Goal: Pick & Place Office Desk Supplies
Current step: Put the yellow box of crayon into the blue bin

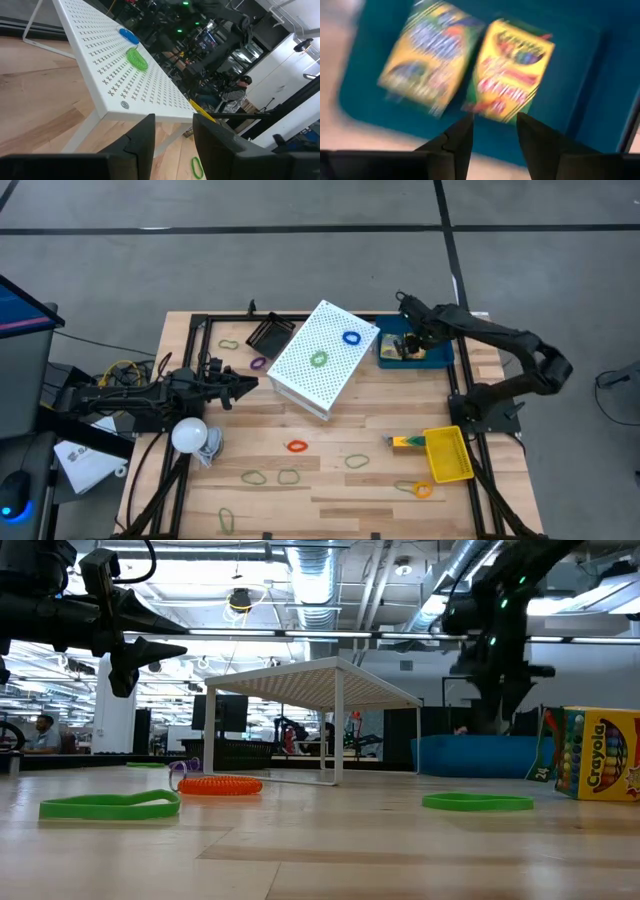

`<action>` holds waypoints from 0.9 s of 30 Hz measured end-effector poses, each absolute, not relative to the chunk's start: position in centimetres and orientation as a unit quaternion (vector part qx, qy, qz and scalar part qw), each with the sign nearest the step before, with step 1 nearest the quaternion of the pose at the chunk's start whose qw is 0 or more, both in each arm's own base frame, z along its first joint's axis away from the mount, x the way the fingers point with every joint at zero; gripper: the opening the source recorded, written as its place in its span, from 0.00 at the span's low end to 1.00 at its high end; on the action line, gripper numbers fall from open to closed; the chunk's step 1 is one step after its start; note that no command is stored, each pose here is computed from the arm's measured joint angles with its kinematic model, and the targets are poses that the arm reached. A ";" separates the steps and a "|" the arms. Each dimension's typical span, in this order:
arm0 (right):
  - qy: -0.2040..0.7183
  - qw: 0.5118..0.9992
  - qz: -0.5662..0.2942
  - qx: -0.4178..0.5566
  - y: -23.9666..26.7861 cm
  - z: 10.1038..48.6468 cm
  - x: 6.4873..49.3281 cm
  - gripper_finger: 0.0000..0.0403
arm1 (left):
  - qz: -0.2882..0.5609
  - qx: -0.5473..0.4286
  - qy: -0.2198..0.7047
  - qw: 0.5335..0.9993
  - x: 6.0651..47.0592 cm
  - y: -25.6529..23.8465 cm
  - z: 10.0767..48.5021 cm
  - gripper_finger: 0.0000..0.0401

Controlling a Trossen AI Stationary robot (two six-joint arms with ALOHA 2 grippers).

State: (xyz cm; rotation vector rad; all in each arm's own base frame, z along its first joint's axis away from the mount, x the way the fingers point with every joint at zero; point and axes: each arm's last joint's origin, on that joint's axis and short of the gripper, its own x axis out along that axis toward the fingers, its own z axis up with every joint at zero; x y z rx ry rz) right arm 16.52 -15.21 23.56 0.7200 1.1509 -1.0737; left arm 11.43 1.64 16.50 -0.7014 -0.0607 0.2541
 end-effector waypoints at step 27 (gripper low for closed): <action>0.531 0.835 0.044 0.139 8.3 28.8 15.4 0.47 | 0.125 -0.347 -0.028 0.929 11.4 1.6 16.5 0.32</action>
